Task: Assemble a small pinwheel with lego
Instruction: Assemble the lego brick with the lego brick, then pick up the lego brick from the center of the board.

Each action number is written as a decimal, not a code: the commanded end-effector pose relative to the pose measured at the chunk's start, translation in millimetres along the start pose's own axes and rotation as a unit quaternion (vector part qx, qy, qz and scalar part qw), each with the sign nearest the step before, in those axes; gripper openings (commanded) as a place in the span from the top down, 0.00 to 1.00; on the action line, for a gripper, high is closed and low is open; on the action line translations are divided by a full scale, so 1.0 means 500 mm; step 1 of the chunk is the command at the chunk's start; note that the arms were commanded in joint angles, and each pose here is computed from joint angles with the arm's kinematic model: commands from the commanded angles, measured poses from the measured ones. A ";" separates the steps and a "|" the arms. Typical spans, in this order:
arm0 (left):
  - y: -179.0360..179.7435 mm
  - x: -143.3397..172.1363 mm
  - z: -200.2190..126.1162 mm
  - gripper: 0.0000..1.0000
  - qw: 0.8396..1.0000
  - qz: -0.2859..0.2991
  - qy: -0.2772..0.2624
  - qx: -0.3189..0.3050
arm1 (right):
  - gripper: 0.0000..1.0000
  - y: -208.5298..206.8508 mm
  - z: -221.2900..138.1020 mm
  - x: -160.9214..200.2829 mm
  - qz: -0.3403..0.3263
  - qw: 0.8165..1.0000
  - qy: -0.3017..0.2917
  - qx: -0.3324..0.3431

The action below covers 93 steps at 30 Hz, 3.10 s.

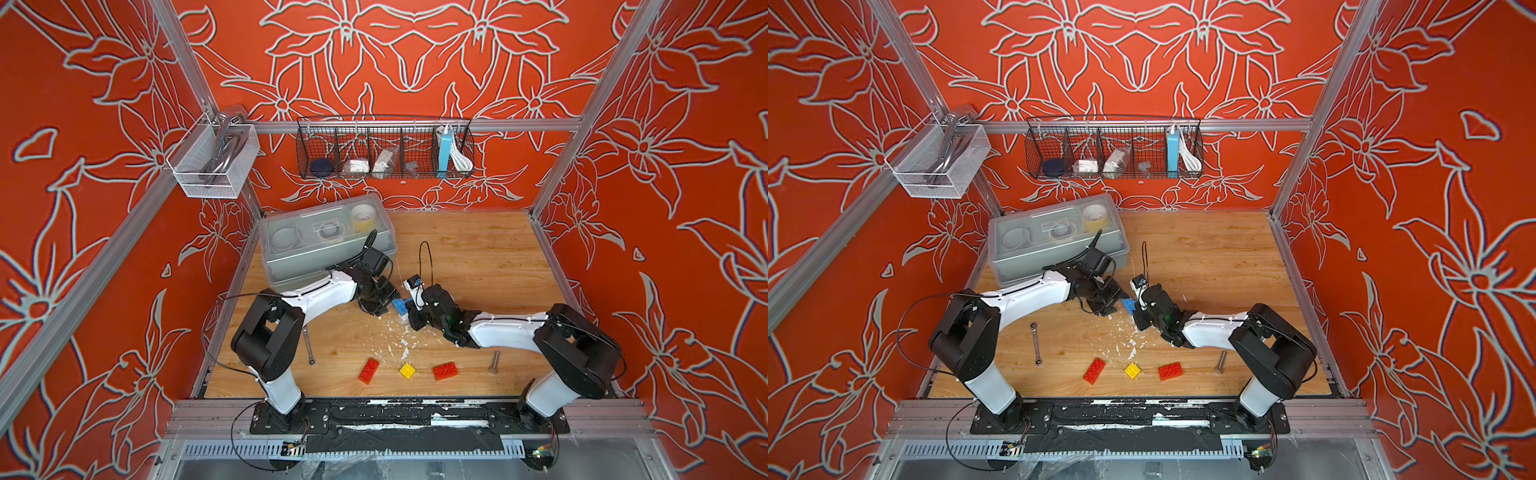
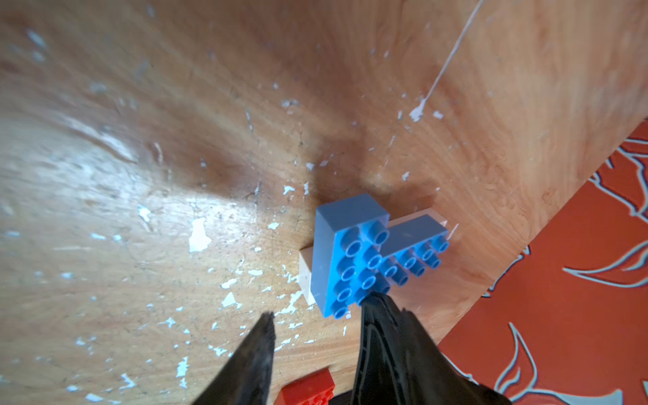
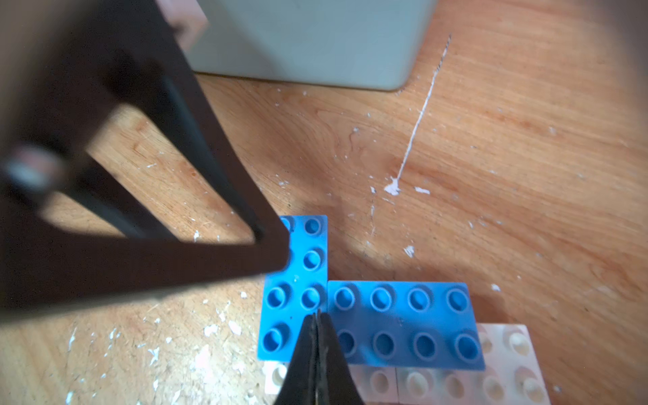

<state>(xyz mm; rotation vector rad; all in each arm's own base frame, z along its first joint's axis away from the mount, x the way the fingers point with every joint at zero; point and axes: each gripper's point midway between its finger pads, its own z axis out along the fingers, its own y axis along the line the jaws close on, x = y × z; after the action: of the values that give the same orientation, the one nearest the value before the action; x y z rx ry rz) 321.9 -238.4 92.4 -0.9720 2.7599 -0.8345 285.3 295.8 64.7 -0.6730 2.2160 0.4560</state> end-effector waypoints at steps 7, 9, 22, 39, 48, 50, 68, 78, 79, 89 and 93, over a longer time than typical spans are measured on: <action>-0.093 0.002 -0.237 0.42 0.922 0.344 -0.131 0.122 | 0.85 0.015 -0.066 -0.048 0.015 0.998 0.063 -0.014; -0.069 0.037 -0.268 0.39 0.907 0.384 -0.115 0.130 | 0.85 0.028 -0.077 -0.067 0.015 0.998 0.053 -0.032; 0.267 0.181 -0.206 0.34 0.904 0.410 -0.102 0.070 | 0.60 0.002 -0.165 -0.014 0.013 0.991 0.061 -0.114; 0.342 0.255 -0.099 0.30 0.822 0.558 -0.110 -0.036 | 0.61 -0.018 -0.178 0.034 0.002 0.993 0.066 -0.098; 0.358 0.250 -0.075 0.44 0.824 0.552 -0.108 -0.071 | 0.62 -0.023 -0.182 0.031 -0.002 0.994 0.062 -0.093; 0.360 0.248 -0.073 0.49 0.824 0.550 -0.109 -0.079 | 0.62 -0.024 -0.182 0.029 -0.003 0.994 0.060 -0.092; 0.368 0.252 -0.048 0.67 0.813 0.564 -0.096 -0.110 | 0.63 -0.033 -0.186 0.036 -0.007 0.995 0.057 -0.087; 0.321 0.267 -0.052 0.84 0.786 0.608 -0.101 -0.060 | 0.63 -0.114 -0.160 0.009 0.103 0.992 0.056 -0.056; 0.309 0.273 -0.053 0.88 0.779 0.617 -0.097 -0.048 | 0.62 -0.129 -0.155 0.003 0.117 0.990 0.059 -0.051; 0.151 0.305 -0.098 1.00 0.674 0.727 -0.112 0.066 | 0.66 -0.205 -0.051 -0.029 0.154 0.981 0.107 -0.053; 0.110 0.291 -0.088 1.00 0.674 0.726 -0.109 0.082 | 0.71 -0.227 -0.028 -0.022 0.164 0.977 0.123 -0.054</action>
<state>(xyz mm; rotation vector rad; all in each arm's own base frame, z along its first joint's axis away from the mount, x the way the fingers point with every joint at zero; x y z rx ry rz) 157.8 -252.7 100.4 0.9750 2.1992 -0.4392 349.0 204.2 73.6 -0.4284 2.5395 0.6740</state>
